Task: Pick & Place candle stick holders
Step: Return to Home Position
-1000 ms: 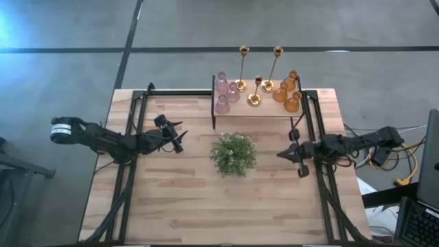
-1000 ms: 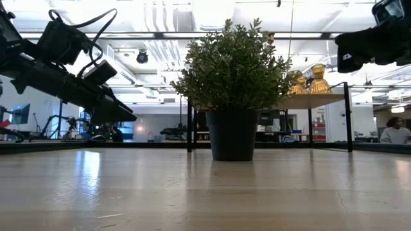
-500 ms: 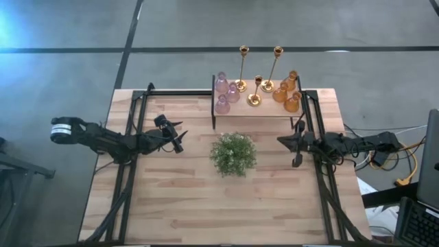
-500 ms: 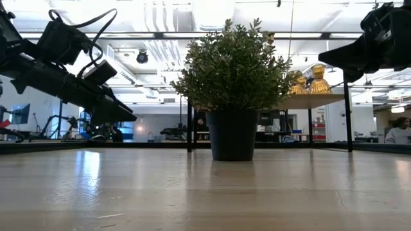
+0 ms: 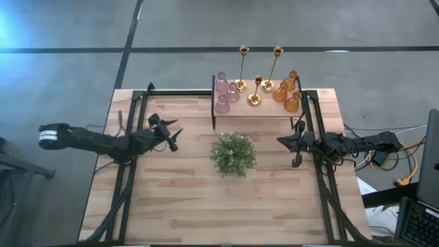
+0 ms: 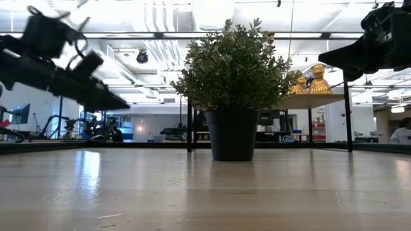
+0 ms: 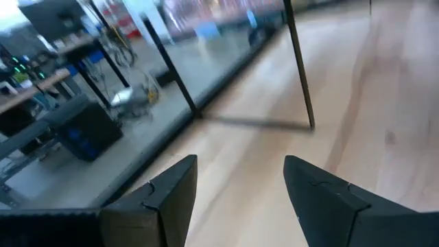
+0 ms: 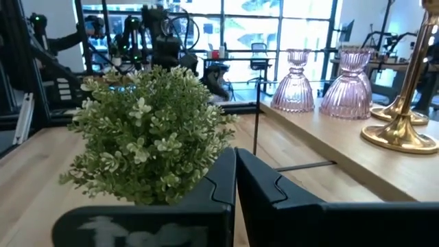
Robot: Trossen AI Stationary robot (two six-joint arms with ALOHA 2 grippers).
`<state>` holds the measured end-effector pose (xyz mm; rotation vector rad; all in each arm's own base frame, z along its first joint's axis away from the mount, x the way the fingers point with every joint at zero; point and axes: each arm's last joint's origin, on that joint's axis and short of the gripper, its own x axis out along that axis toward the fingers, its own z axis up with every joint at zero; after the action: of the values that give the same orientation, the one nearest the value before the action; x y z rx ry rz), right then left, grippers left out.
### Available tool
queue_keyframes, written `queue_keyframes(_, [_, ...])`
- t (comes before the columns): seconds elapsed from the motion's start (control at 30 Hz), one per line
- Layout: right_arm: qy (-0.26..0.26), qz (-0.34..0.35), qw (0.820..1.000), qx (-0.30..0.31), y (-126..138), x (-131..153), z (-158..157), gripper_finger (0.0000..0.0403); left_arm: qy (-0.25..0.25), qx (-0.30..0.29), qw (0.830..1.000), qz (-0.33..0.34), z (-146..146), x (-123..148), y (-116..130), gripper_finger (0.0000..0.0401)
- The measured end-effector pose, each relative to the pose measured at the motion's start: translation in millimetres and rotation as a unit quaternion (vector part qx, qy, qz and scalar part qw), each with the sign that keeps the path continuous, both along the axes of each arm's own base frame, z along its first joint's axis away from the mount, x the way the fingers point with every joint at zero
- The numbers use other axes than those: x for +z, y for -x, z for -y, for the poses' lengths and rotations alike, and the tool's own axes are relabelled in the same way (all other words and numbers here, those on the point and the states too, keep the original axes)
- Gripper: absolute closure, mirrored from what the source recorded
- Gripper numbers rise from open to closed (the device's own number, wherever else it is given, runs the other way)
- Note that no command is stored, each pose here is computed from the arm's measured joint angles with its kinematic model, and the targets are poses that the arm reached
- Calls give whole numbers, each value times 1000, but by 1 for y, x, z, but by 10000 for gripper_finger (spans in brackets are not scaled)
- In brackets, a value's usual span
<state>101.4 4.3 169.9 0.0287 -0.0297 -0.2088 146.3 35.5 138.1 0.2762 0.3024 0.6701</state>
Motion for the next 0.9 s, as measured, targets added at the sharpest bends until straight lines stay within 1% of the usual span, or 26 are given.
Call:
queue_keyframes(0.07, [2, -1, 1000, 1, 0, 0, 0, 394, -6, 0, 999, 42, 1, 9, 6, 179])
queue_keyframes(0.17, [0, 0, 1000, 1, 0, 0, 0, 394, -8, 2, 998, 69, 2, 19, 15, 179])
queue_keyframes(0.23, [0, -1, 1000, 1, 0, 0, 0, 394, 4, -1, 995, 96, 3, 24, 20, 179])
queue_keyframes(0.3, [0, -2, 1000, 1, 0, 0, 0, 394, 25, -18, 989, 144, 4, 30, 24, 179])
queue_keyframes(0.33, [0, -2, 1000, 1, 0, 0, 0, 394, 36, -39, 985, 161, 6, 33, 26, 179])
queue_keyframes(0.4, [0, -2, 1000, 1, 0, 0, 0, 394, 55, -106, 977, 178, 10, 36, 28, 179])
queue_keyframes(0.5, [0, -2, 1000, 1, 0, 0, 0, 394, 76, -215, 959, 168, 16, 35, 31, 179])
queue_keyframes(0.57, [0, -2, 1000, 1, 0, 0, 0, 394, 97, -258, 949, 154, 20, 32, 33, 179])
queue_keyframes(0.63, [-1, -2, 1000, 1, 0, 0, 0, 394, 114, -269, 945, 149, 21, 30, 35, 179])
queue_keyframes(0.7, [0, -2, 1000, 1, 0, 0, 0, 394, 120, -269, 944, 151, 21, 30, 38, 179])
queue_keyframes(0.9, [-1, -2, 1000, 1, 0, 0, 0, 394, 147, -266, 935, 182, 22, 32, 46, 179])
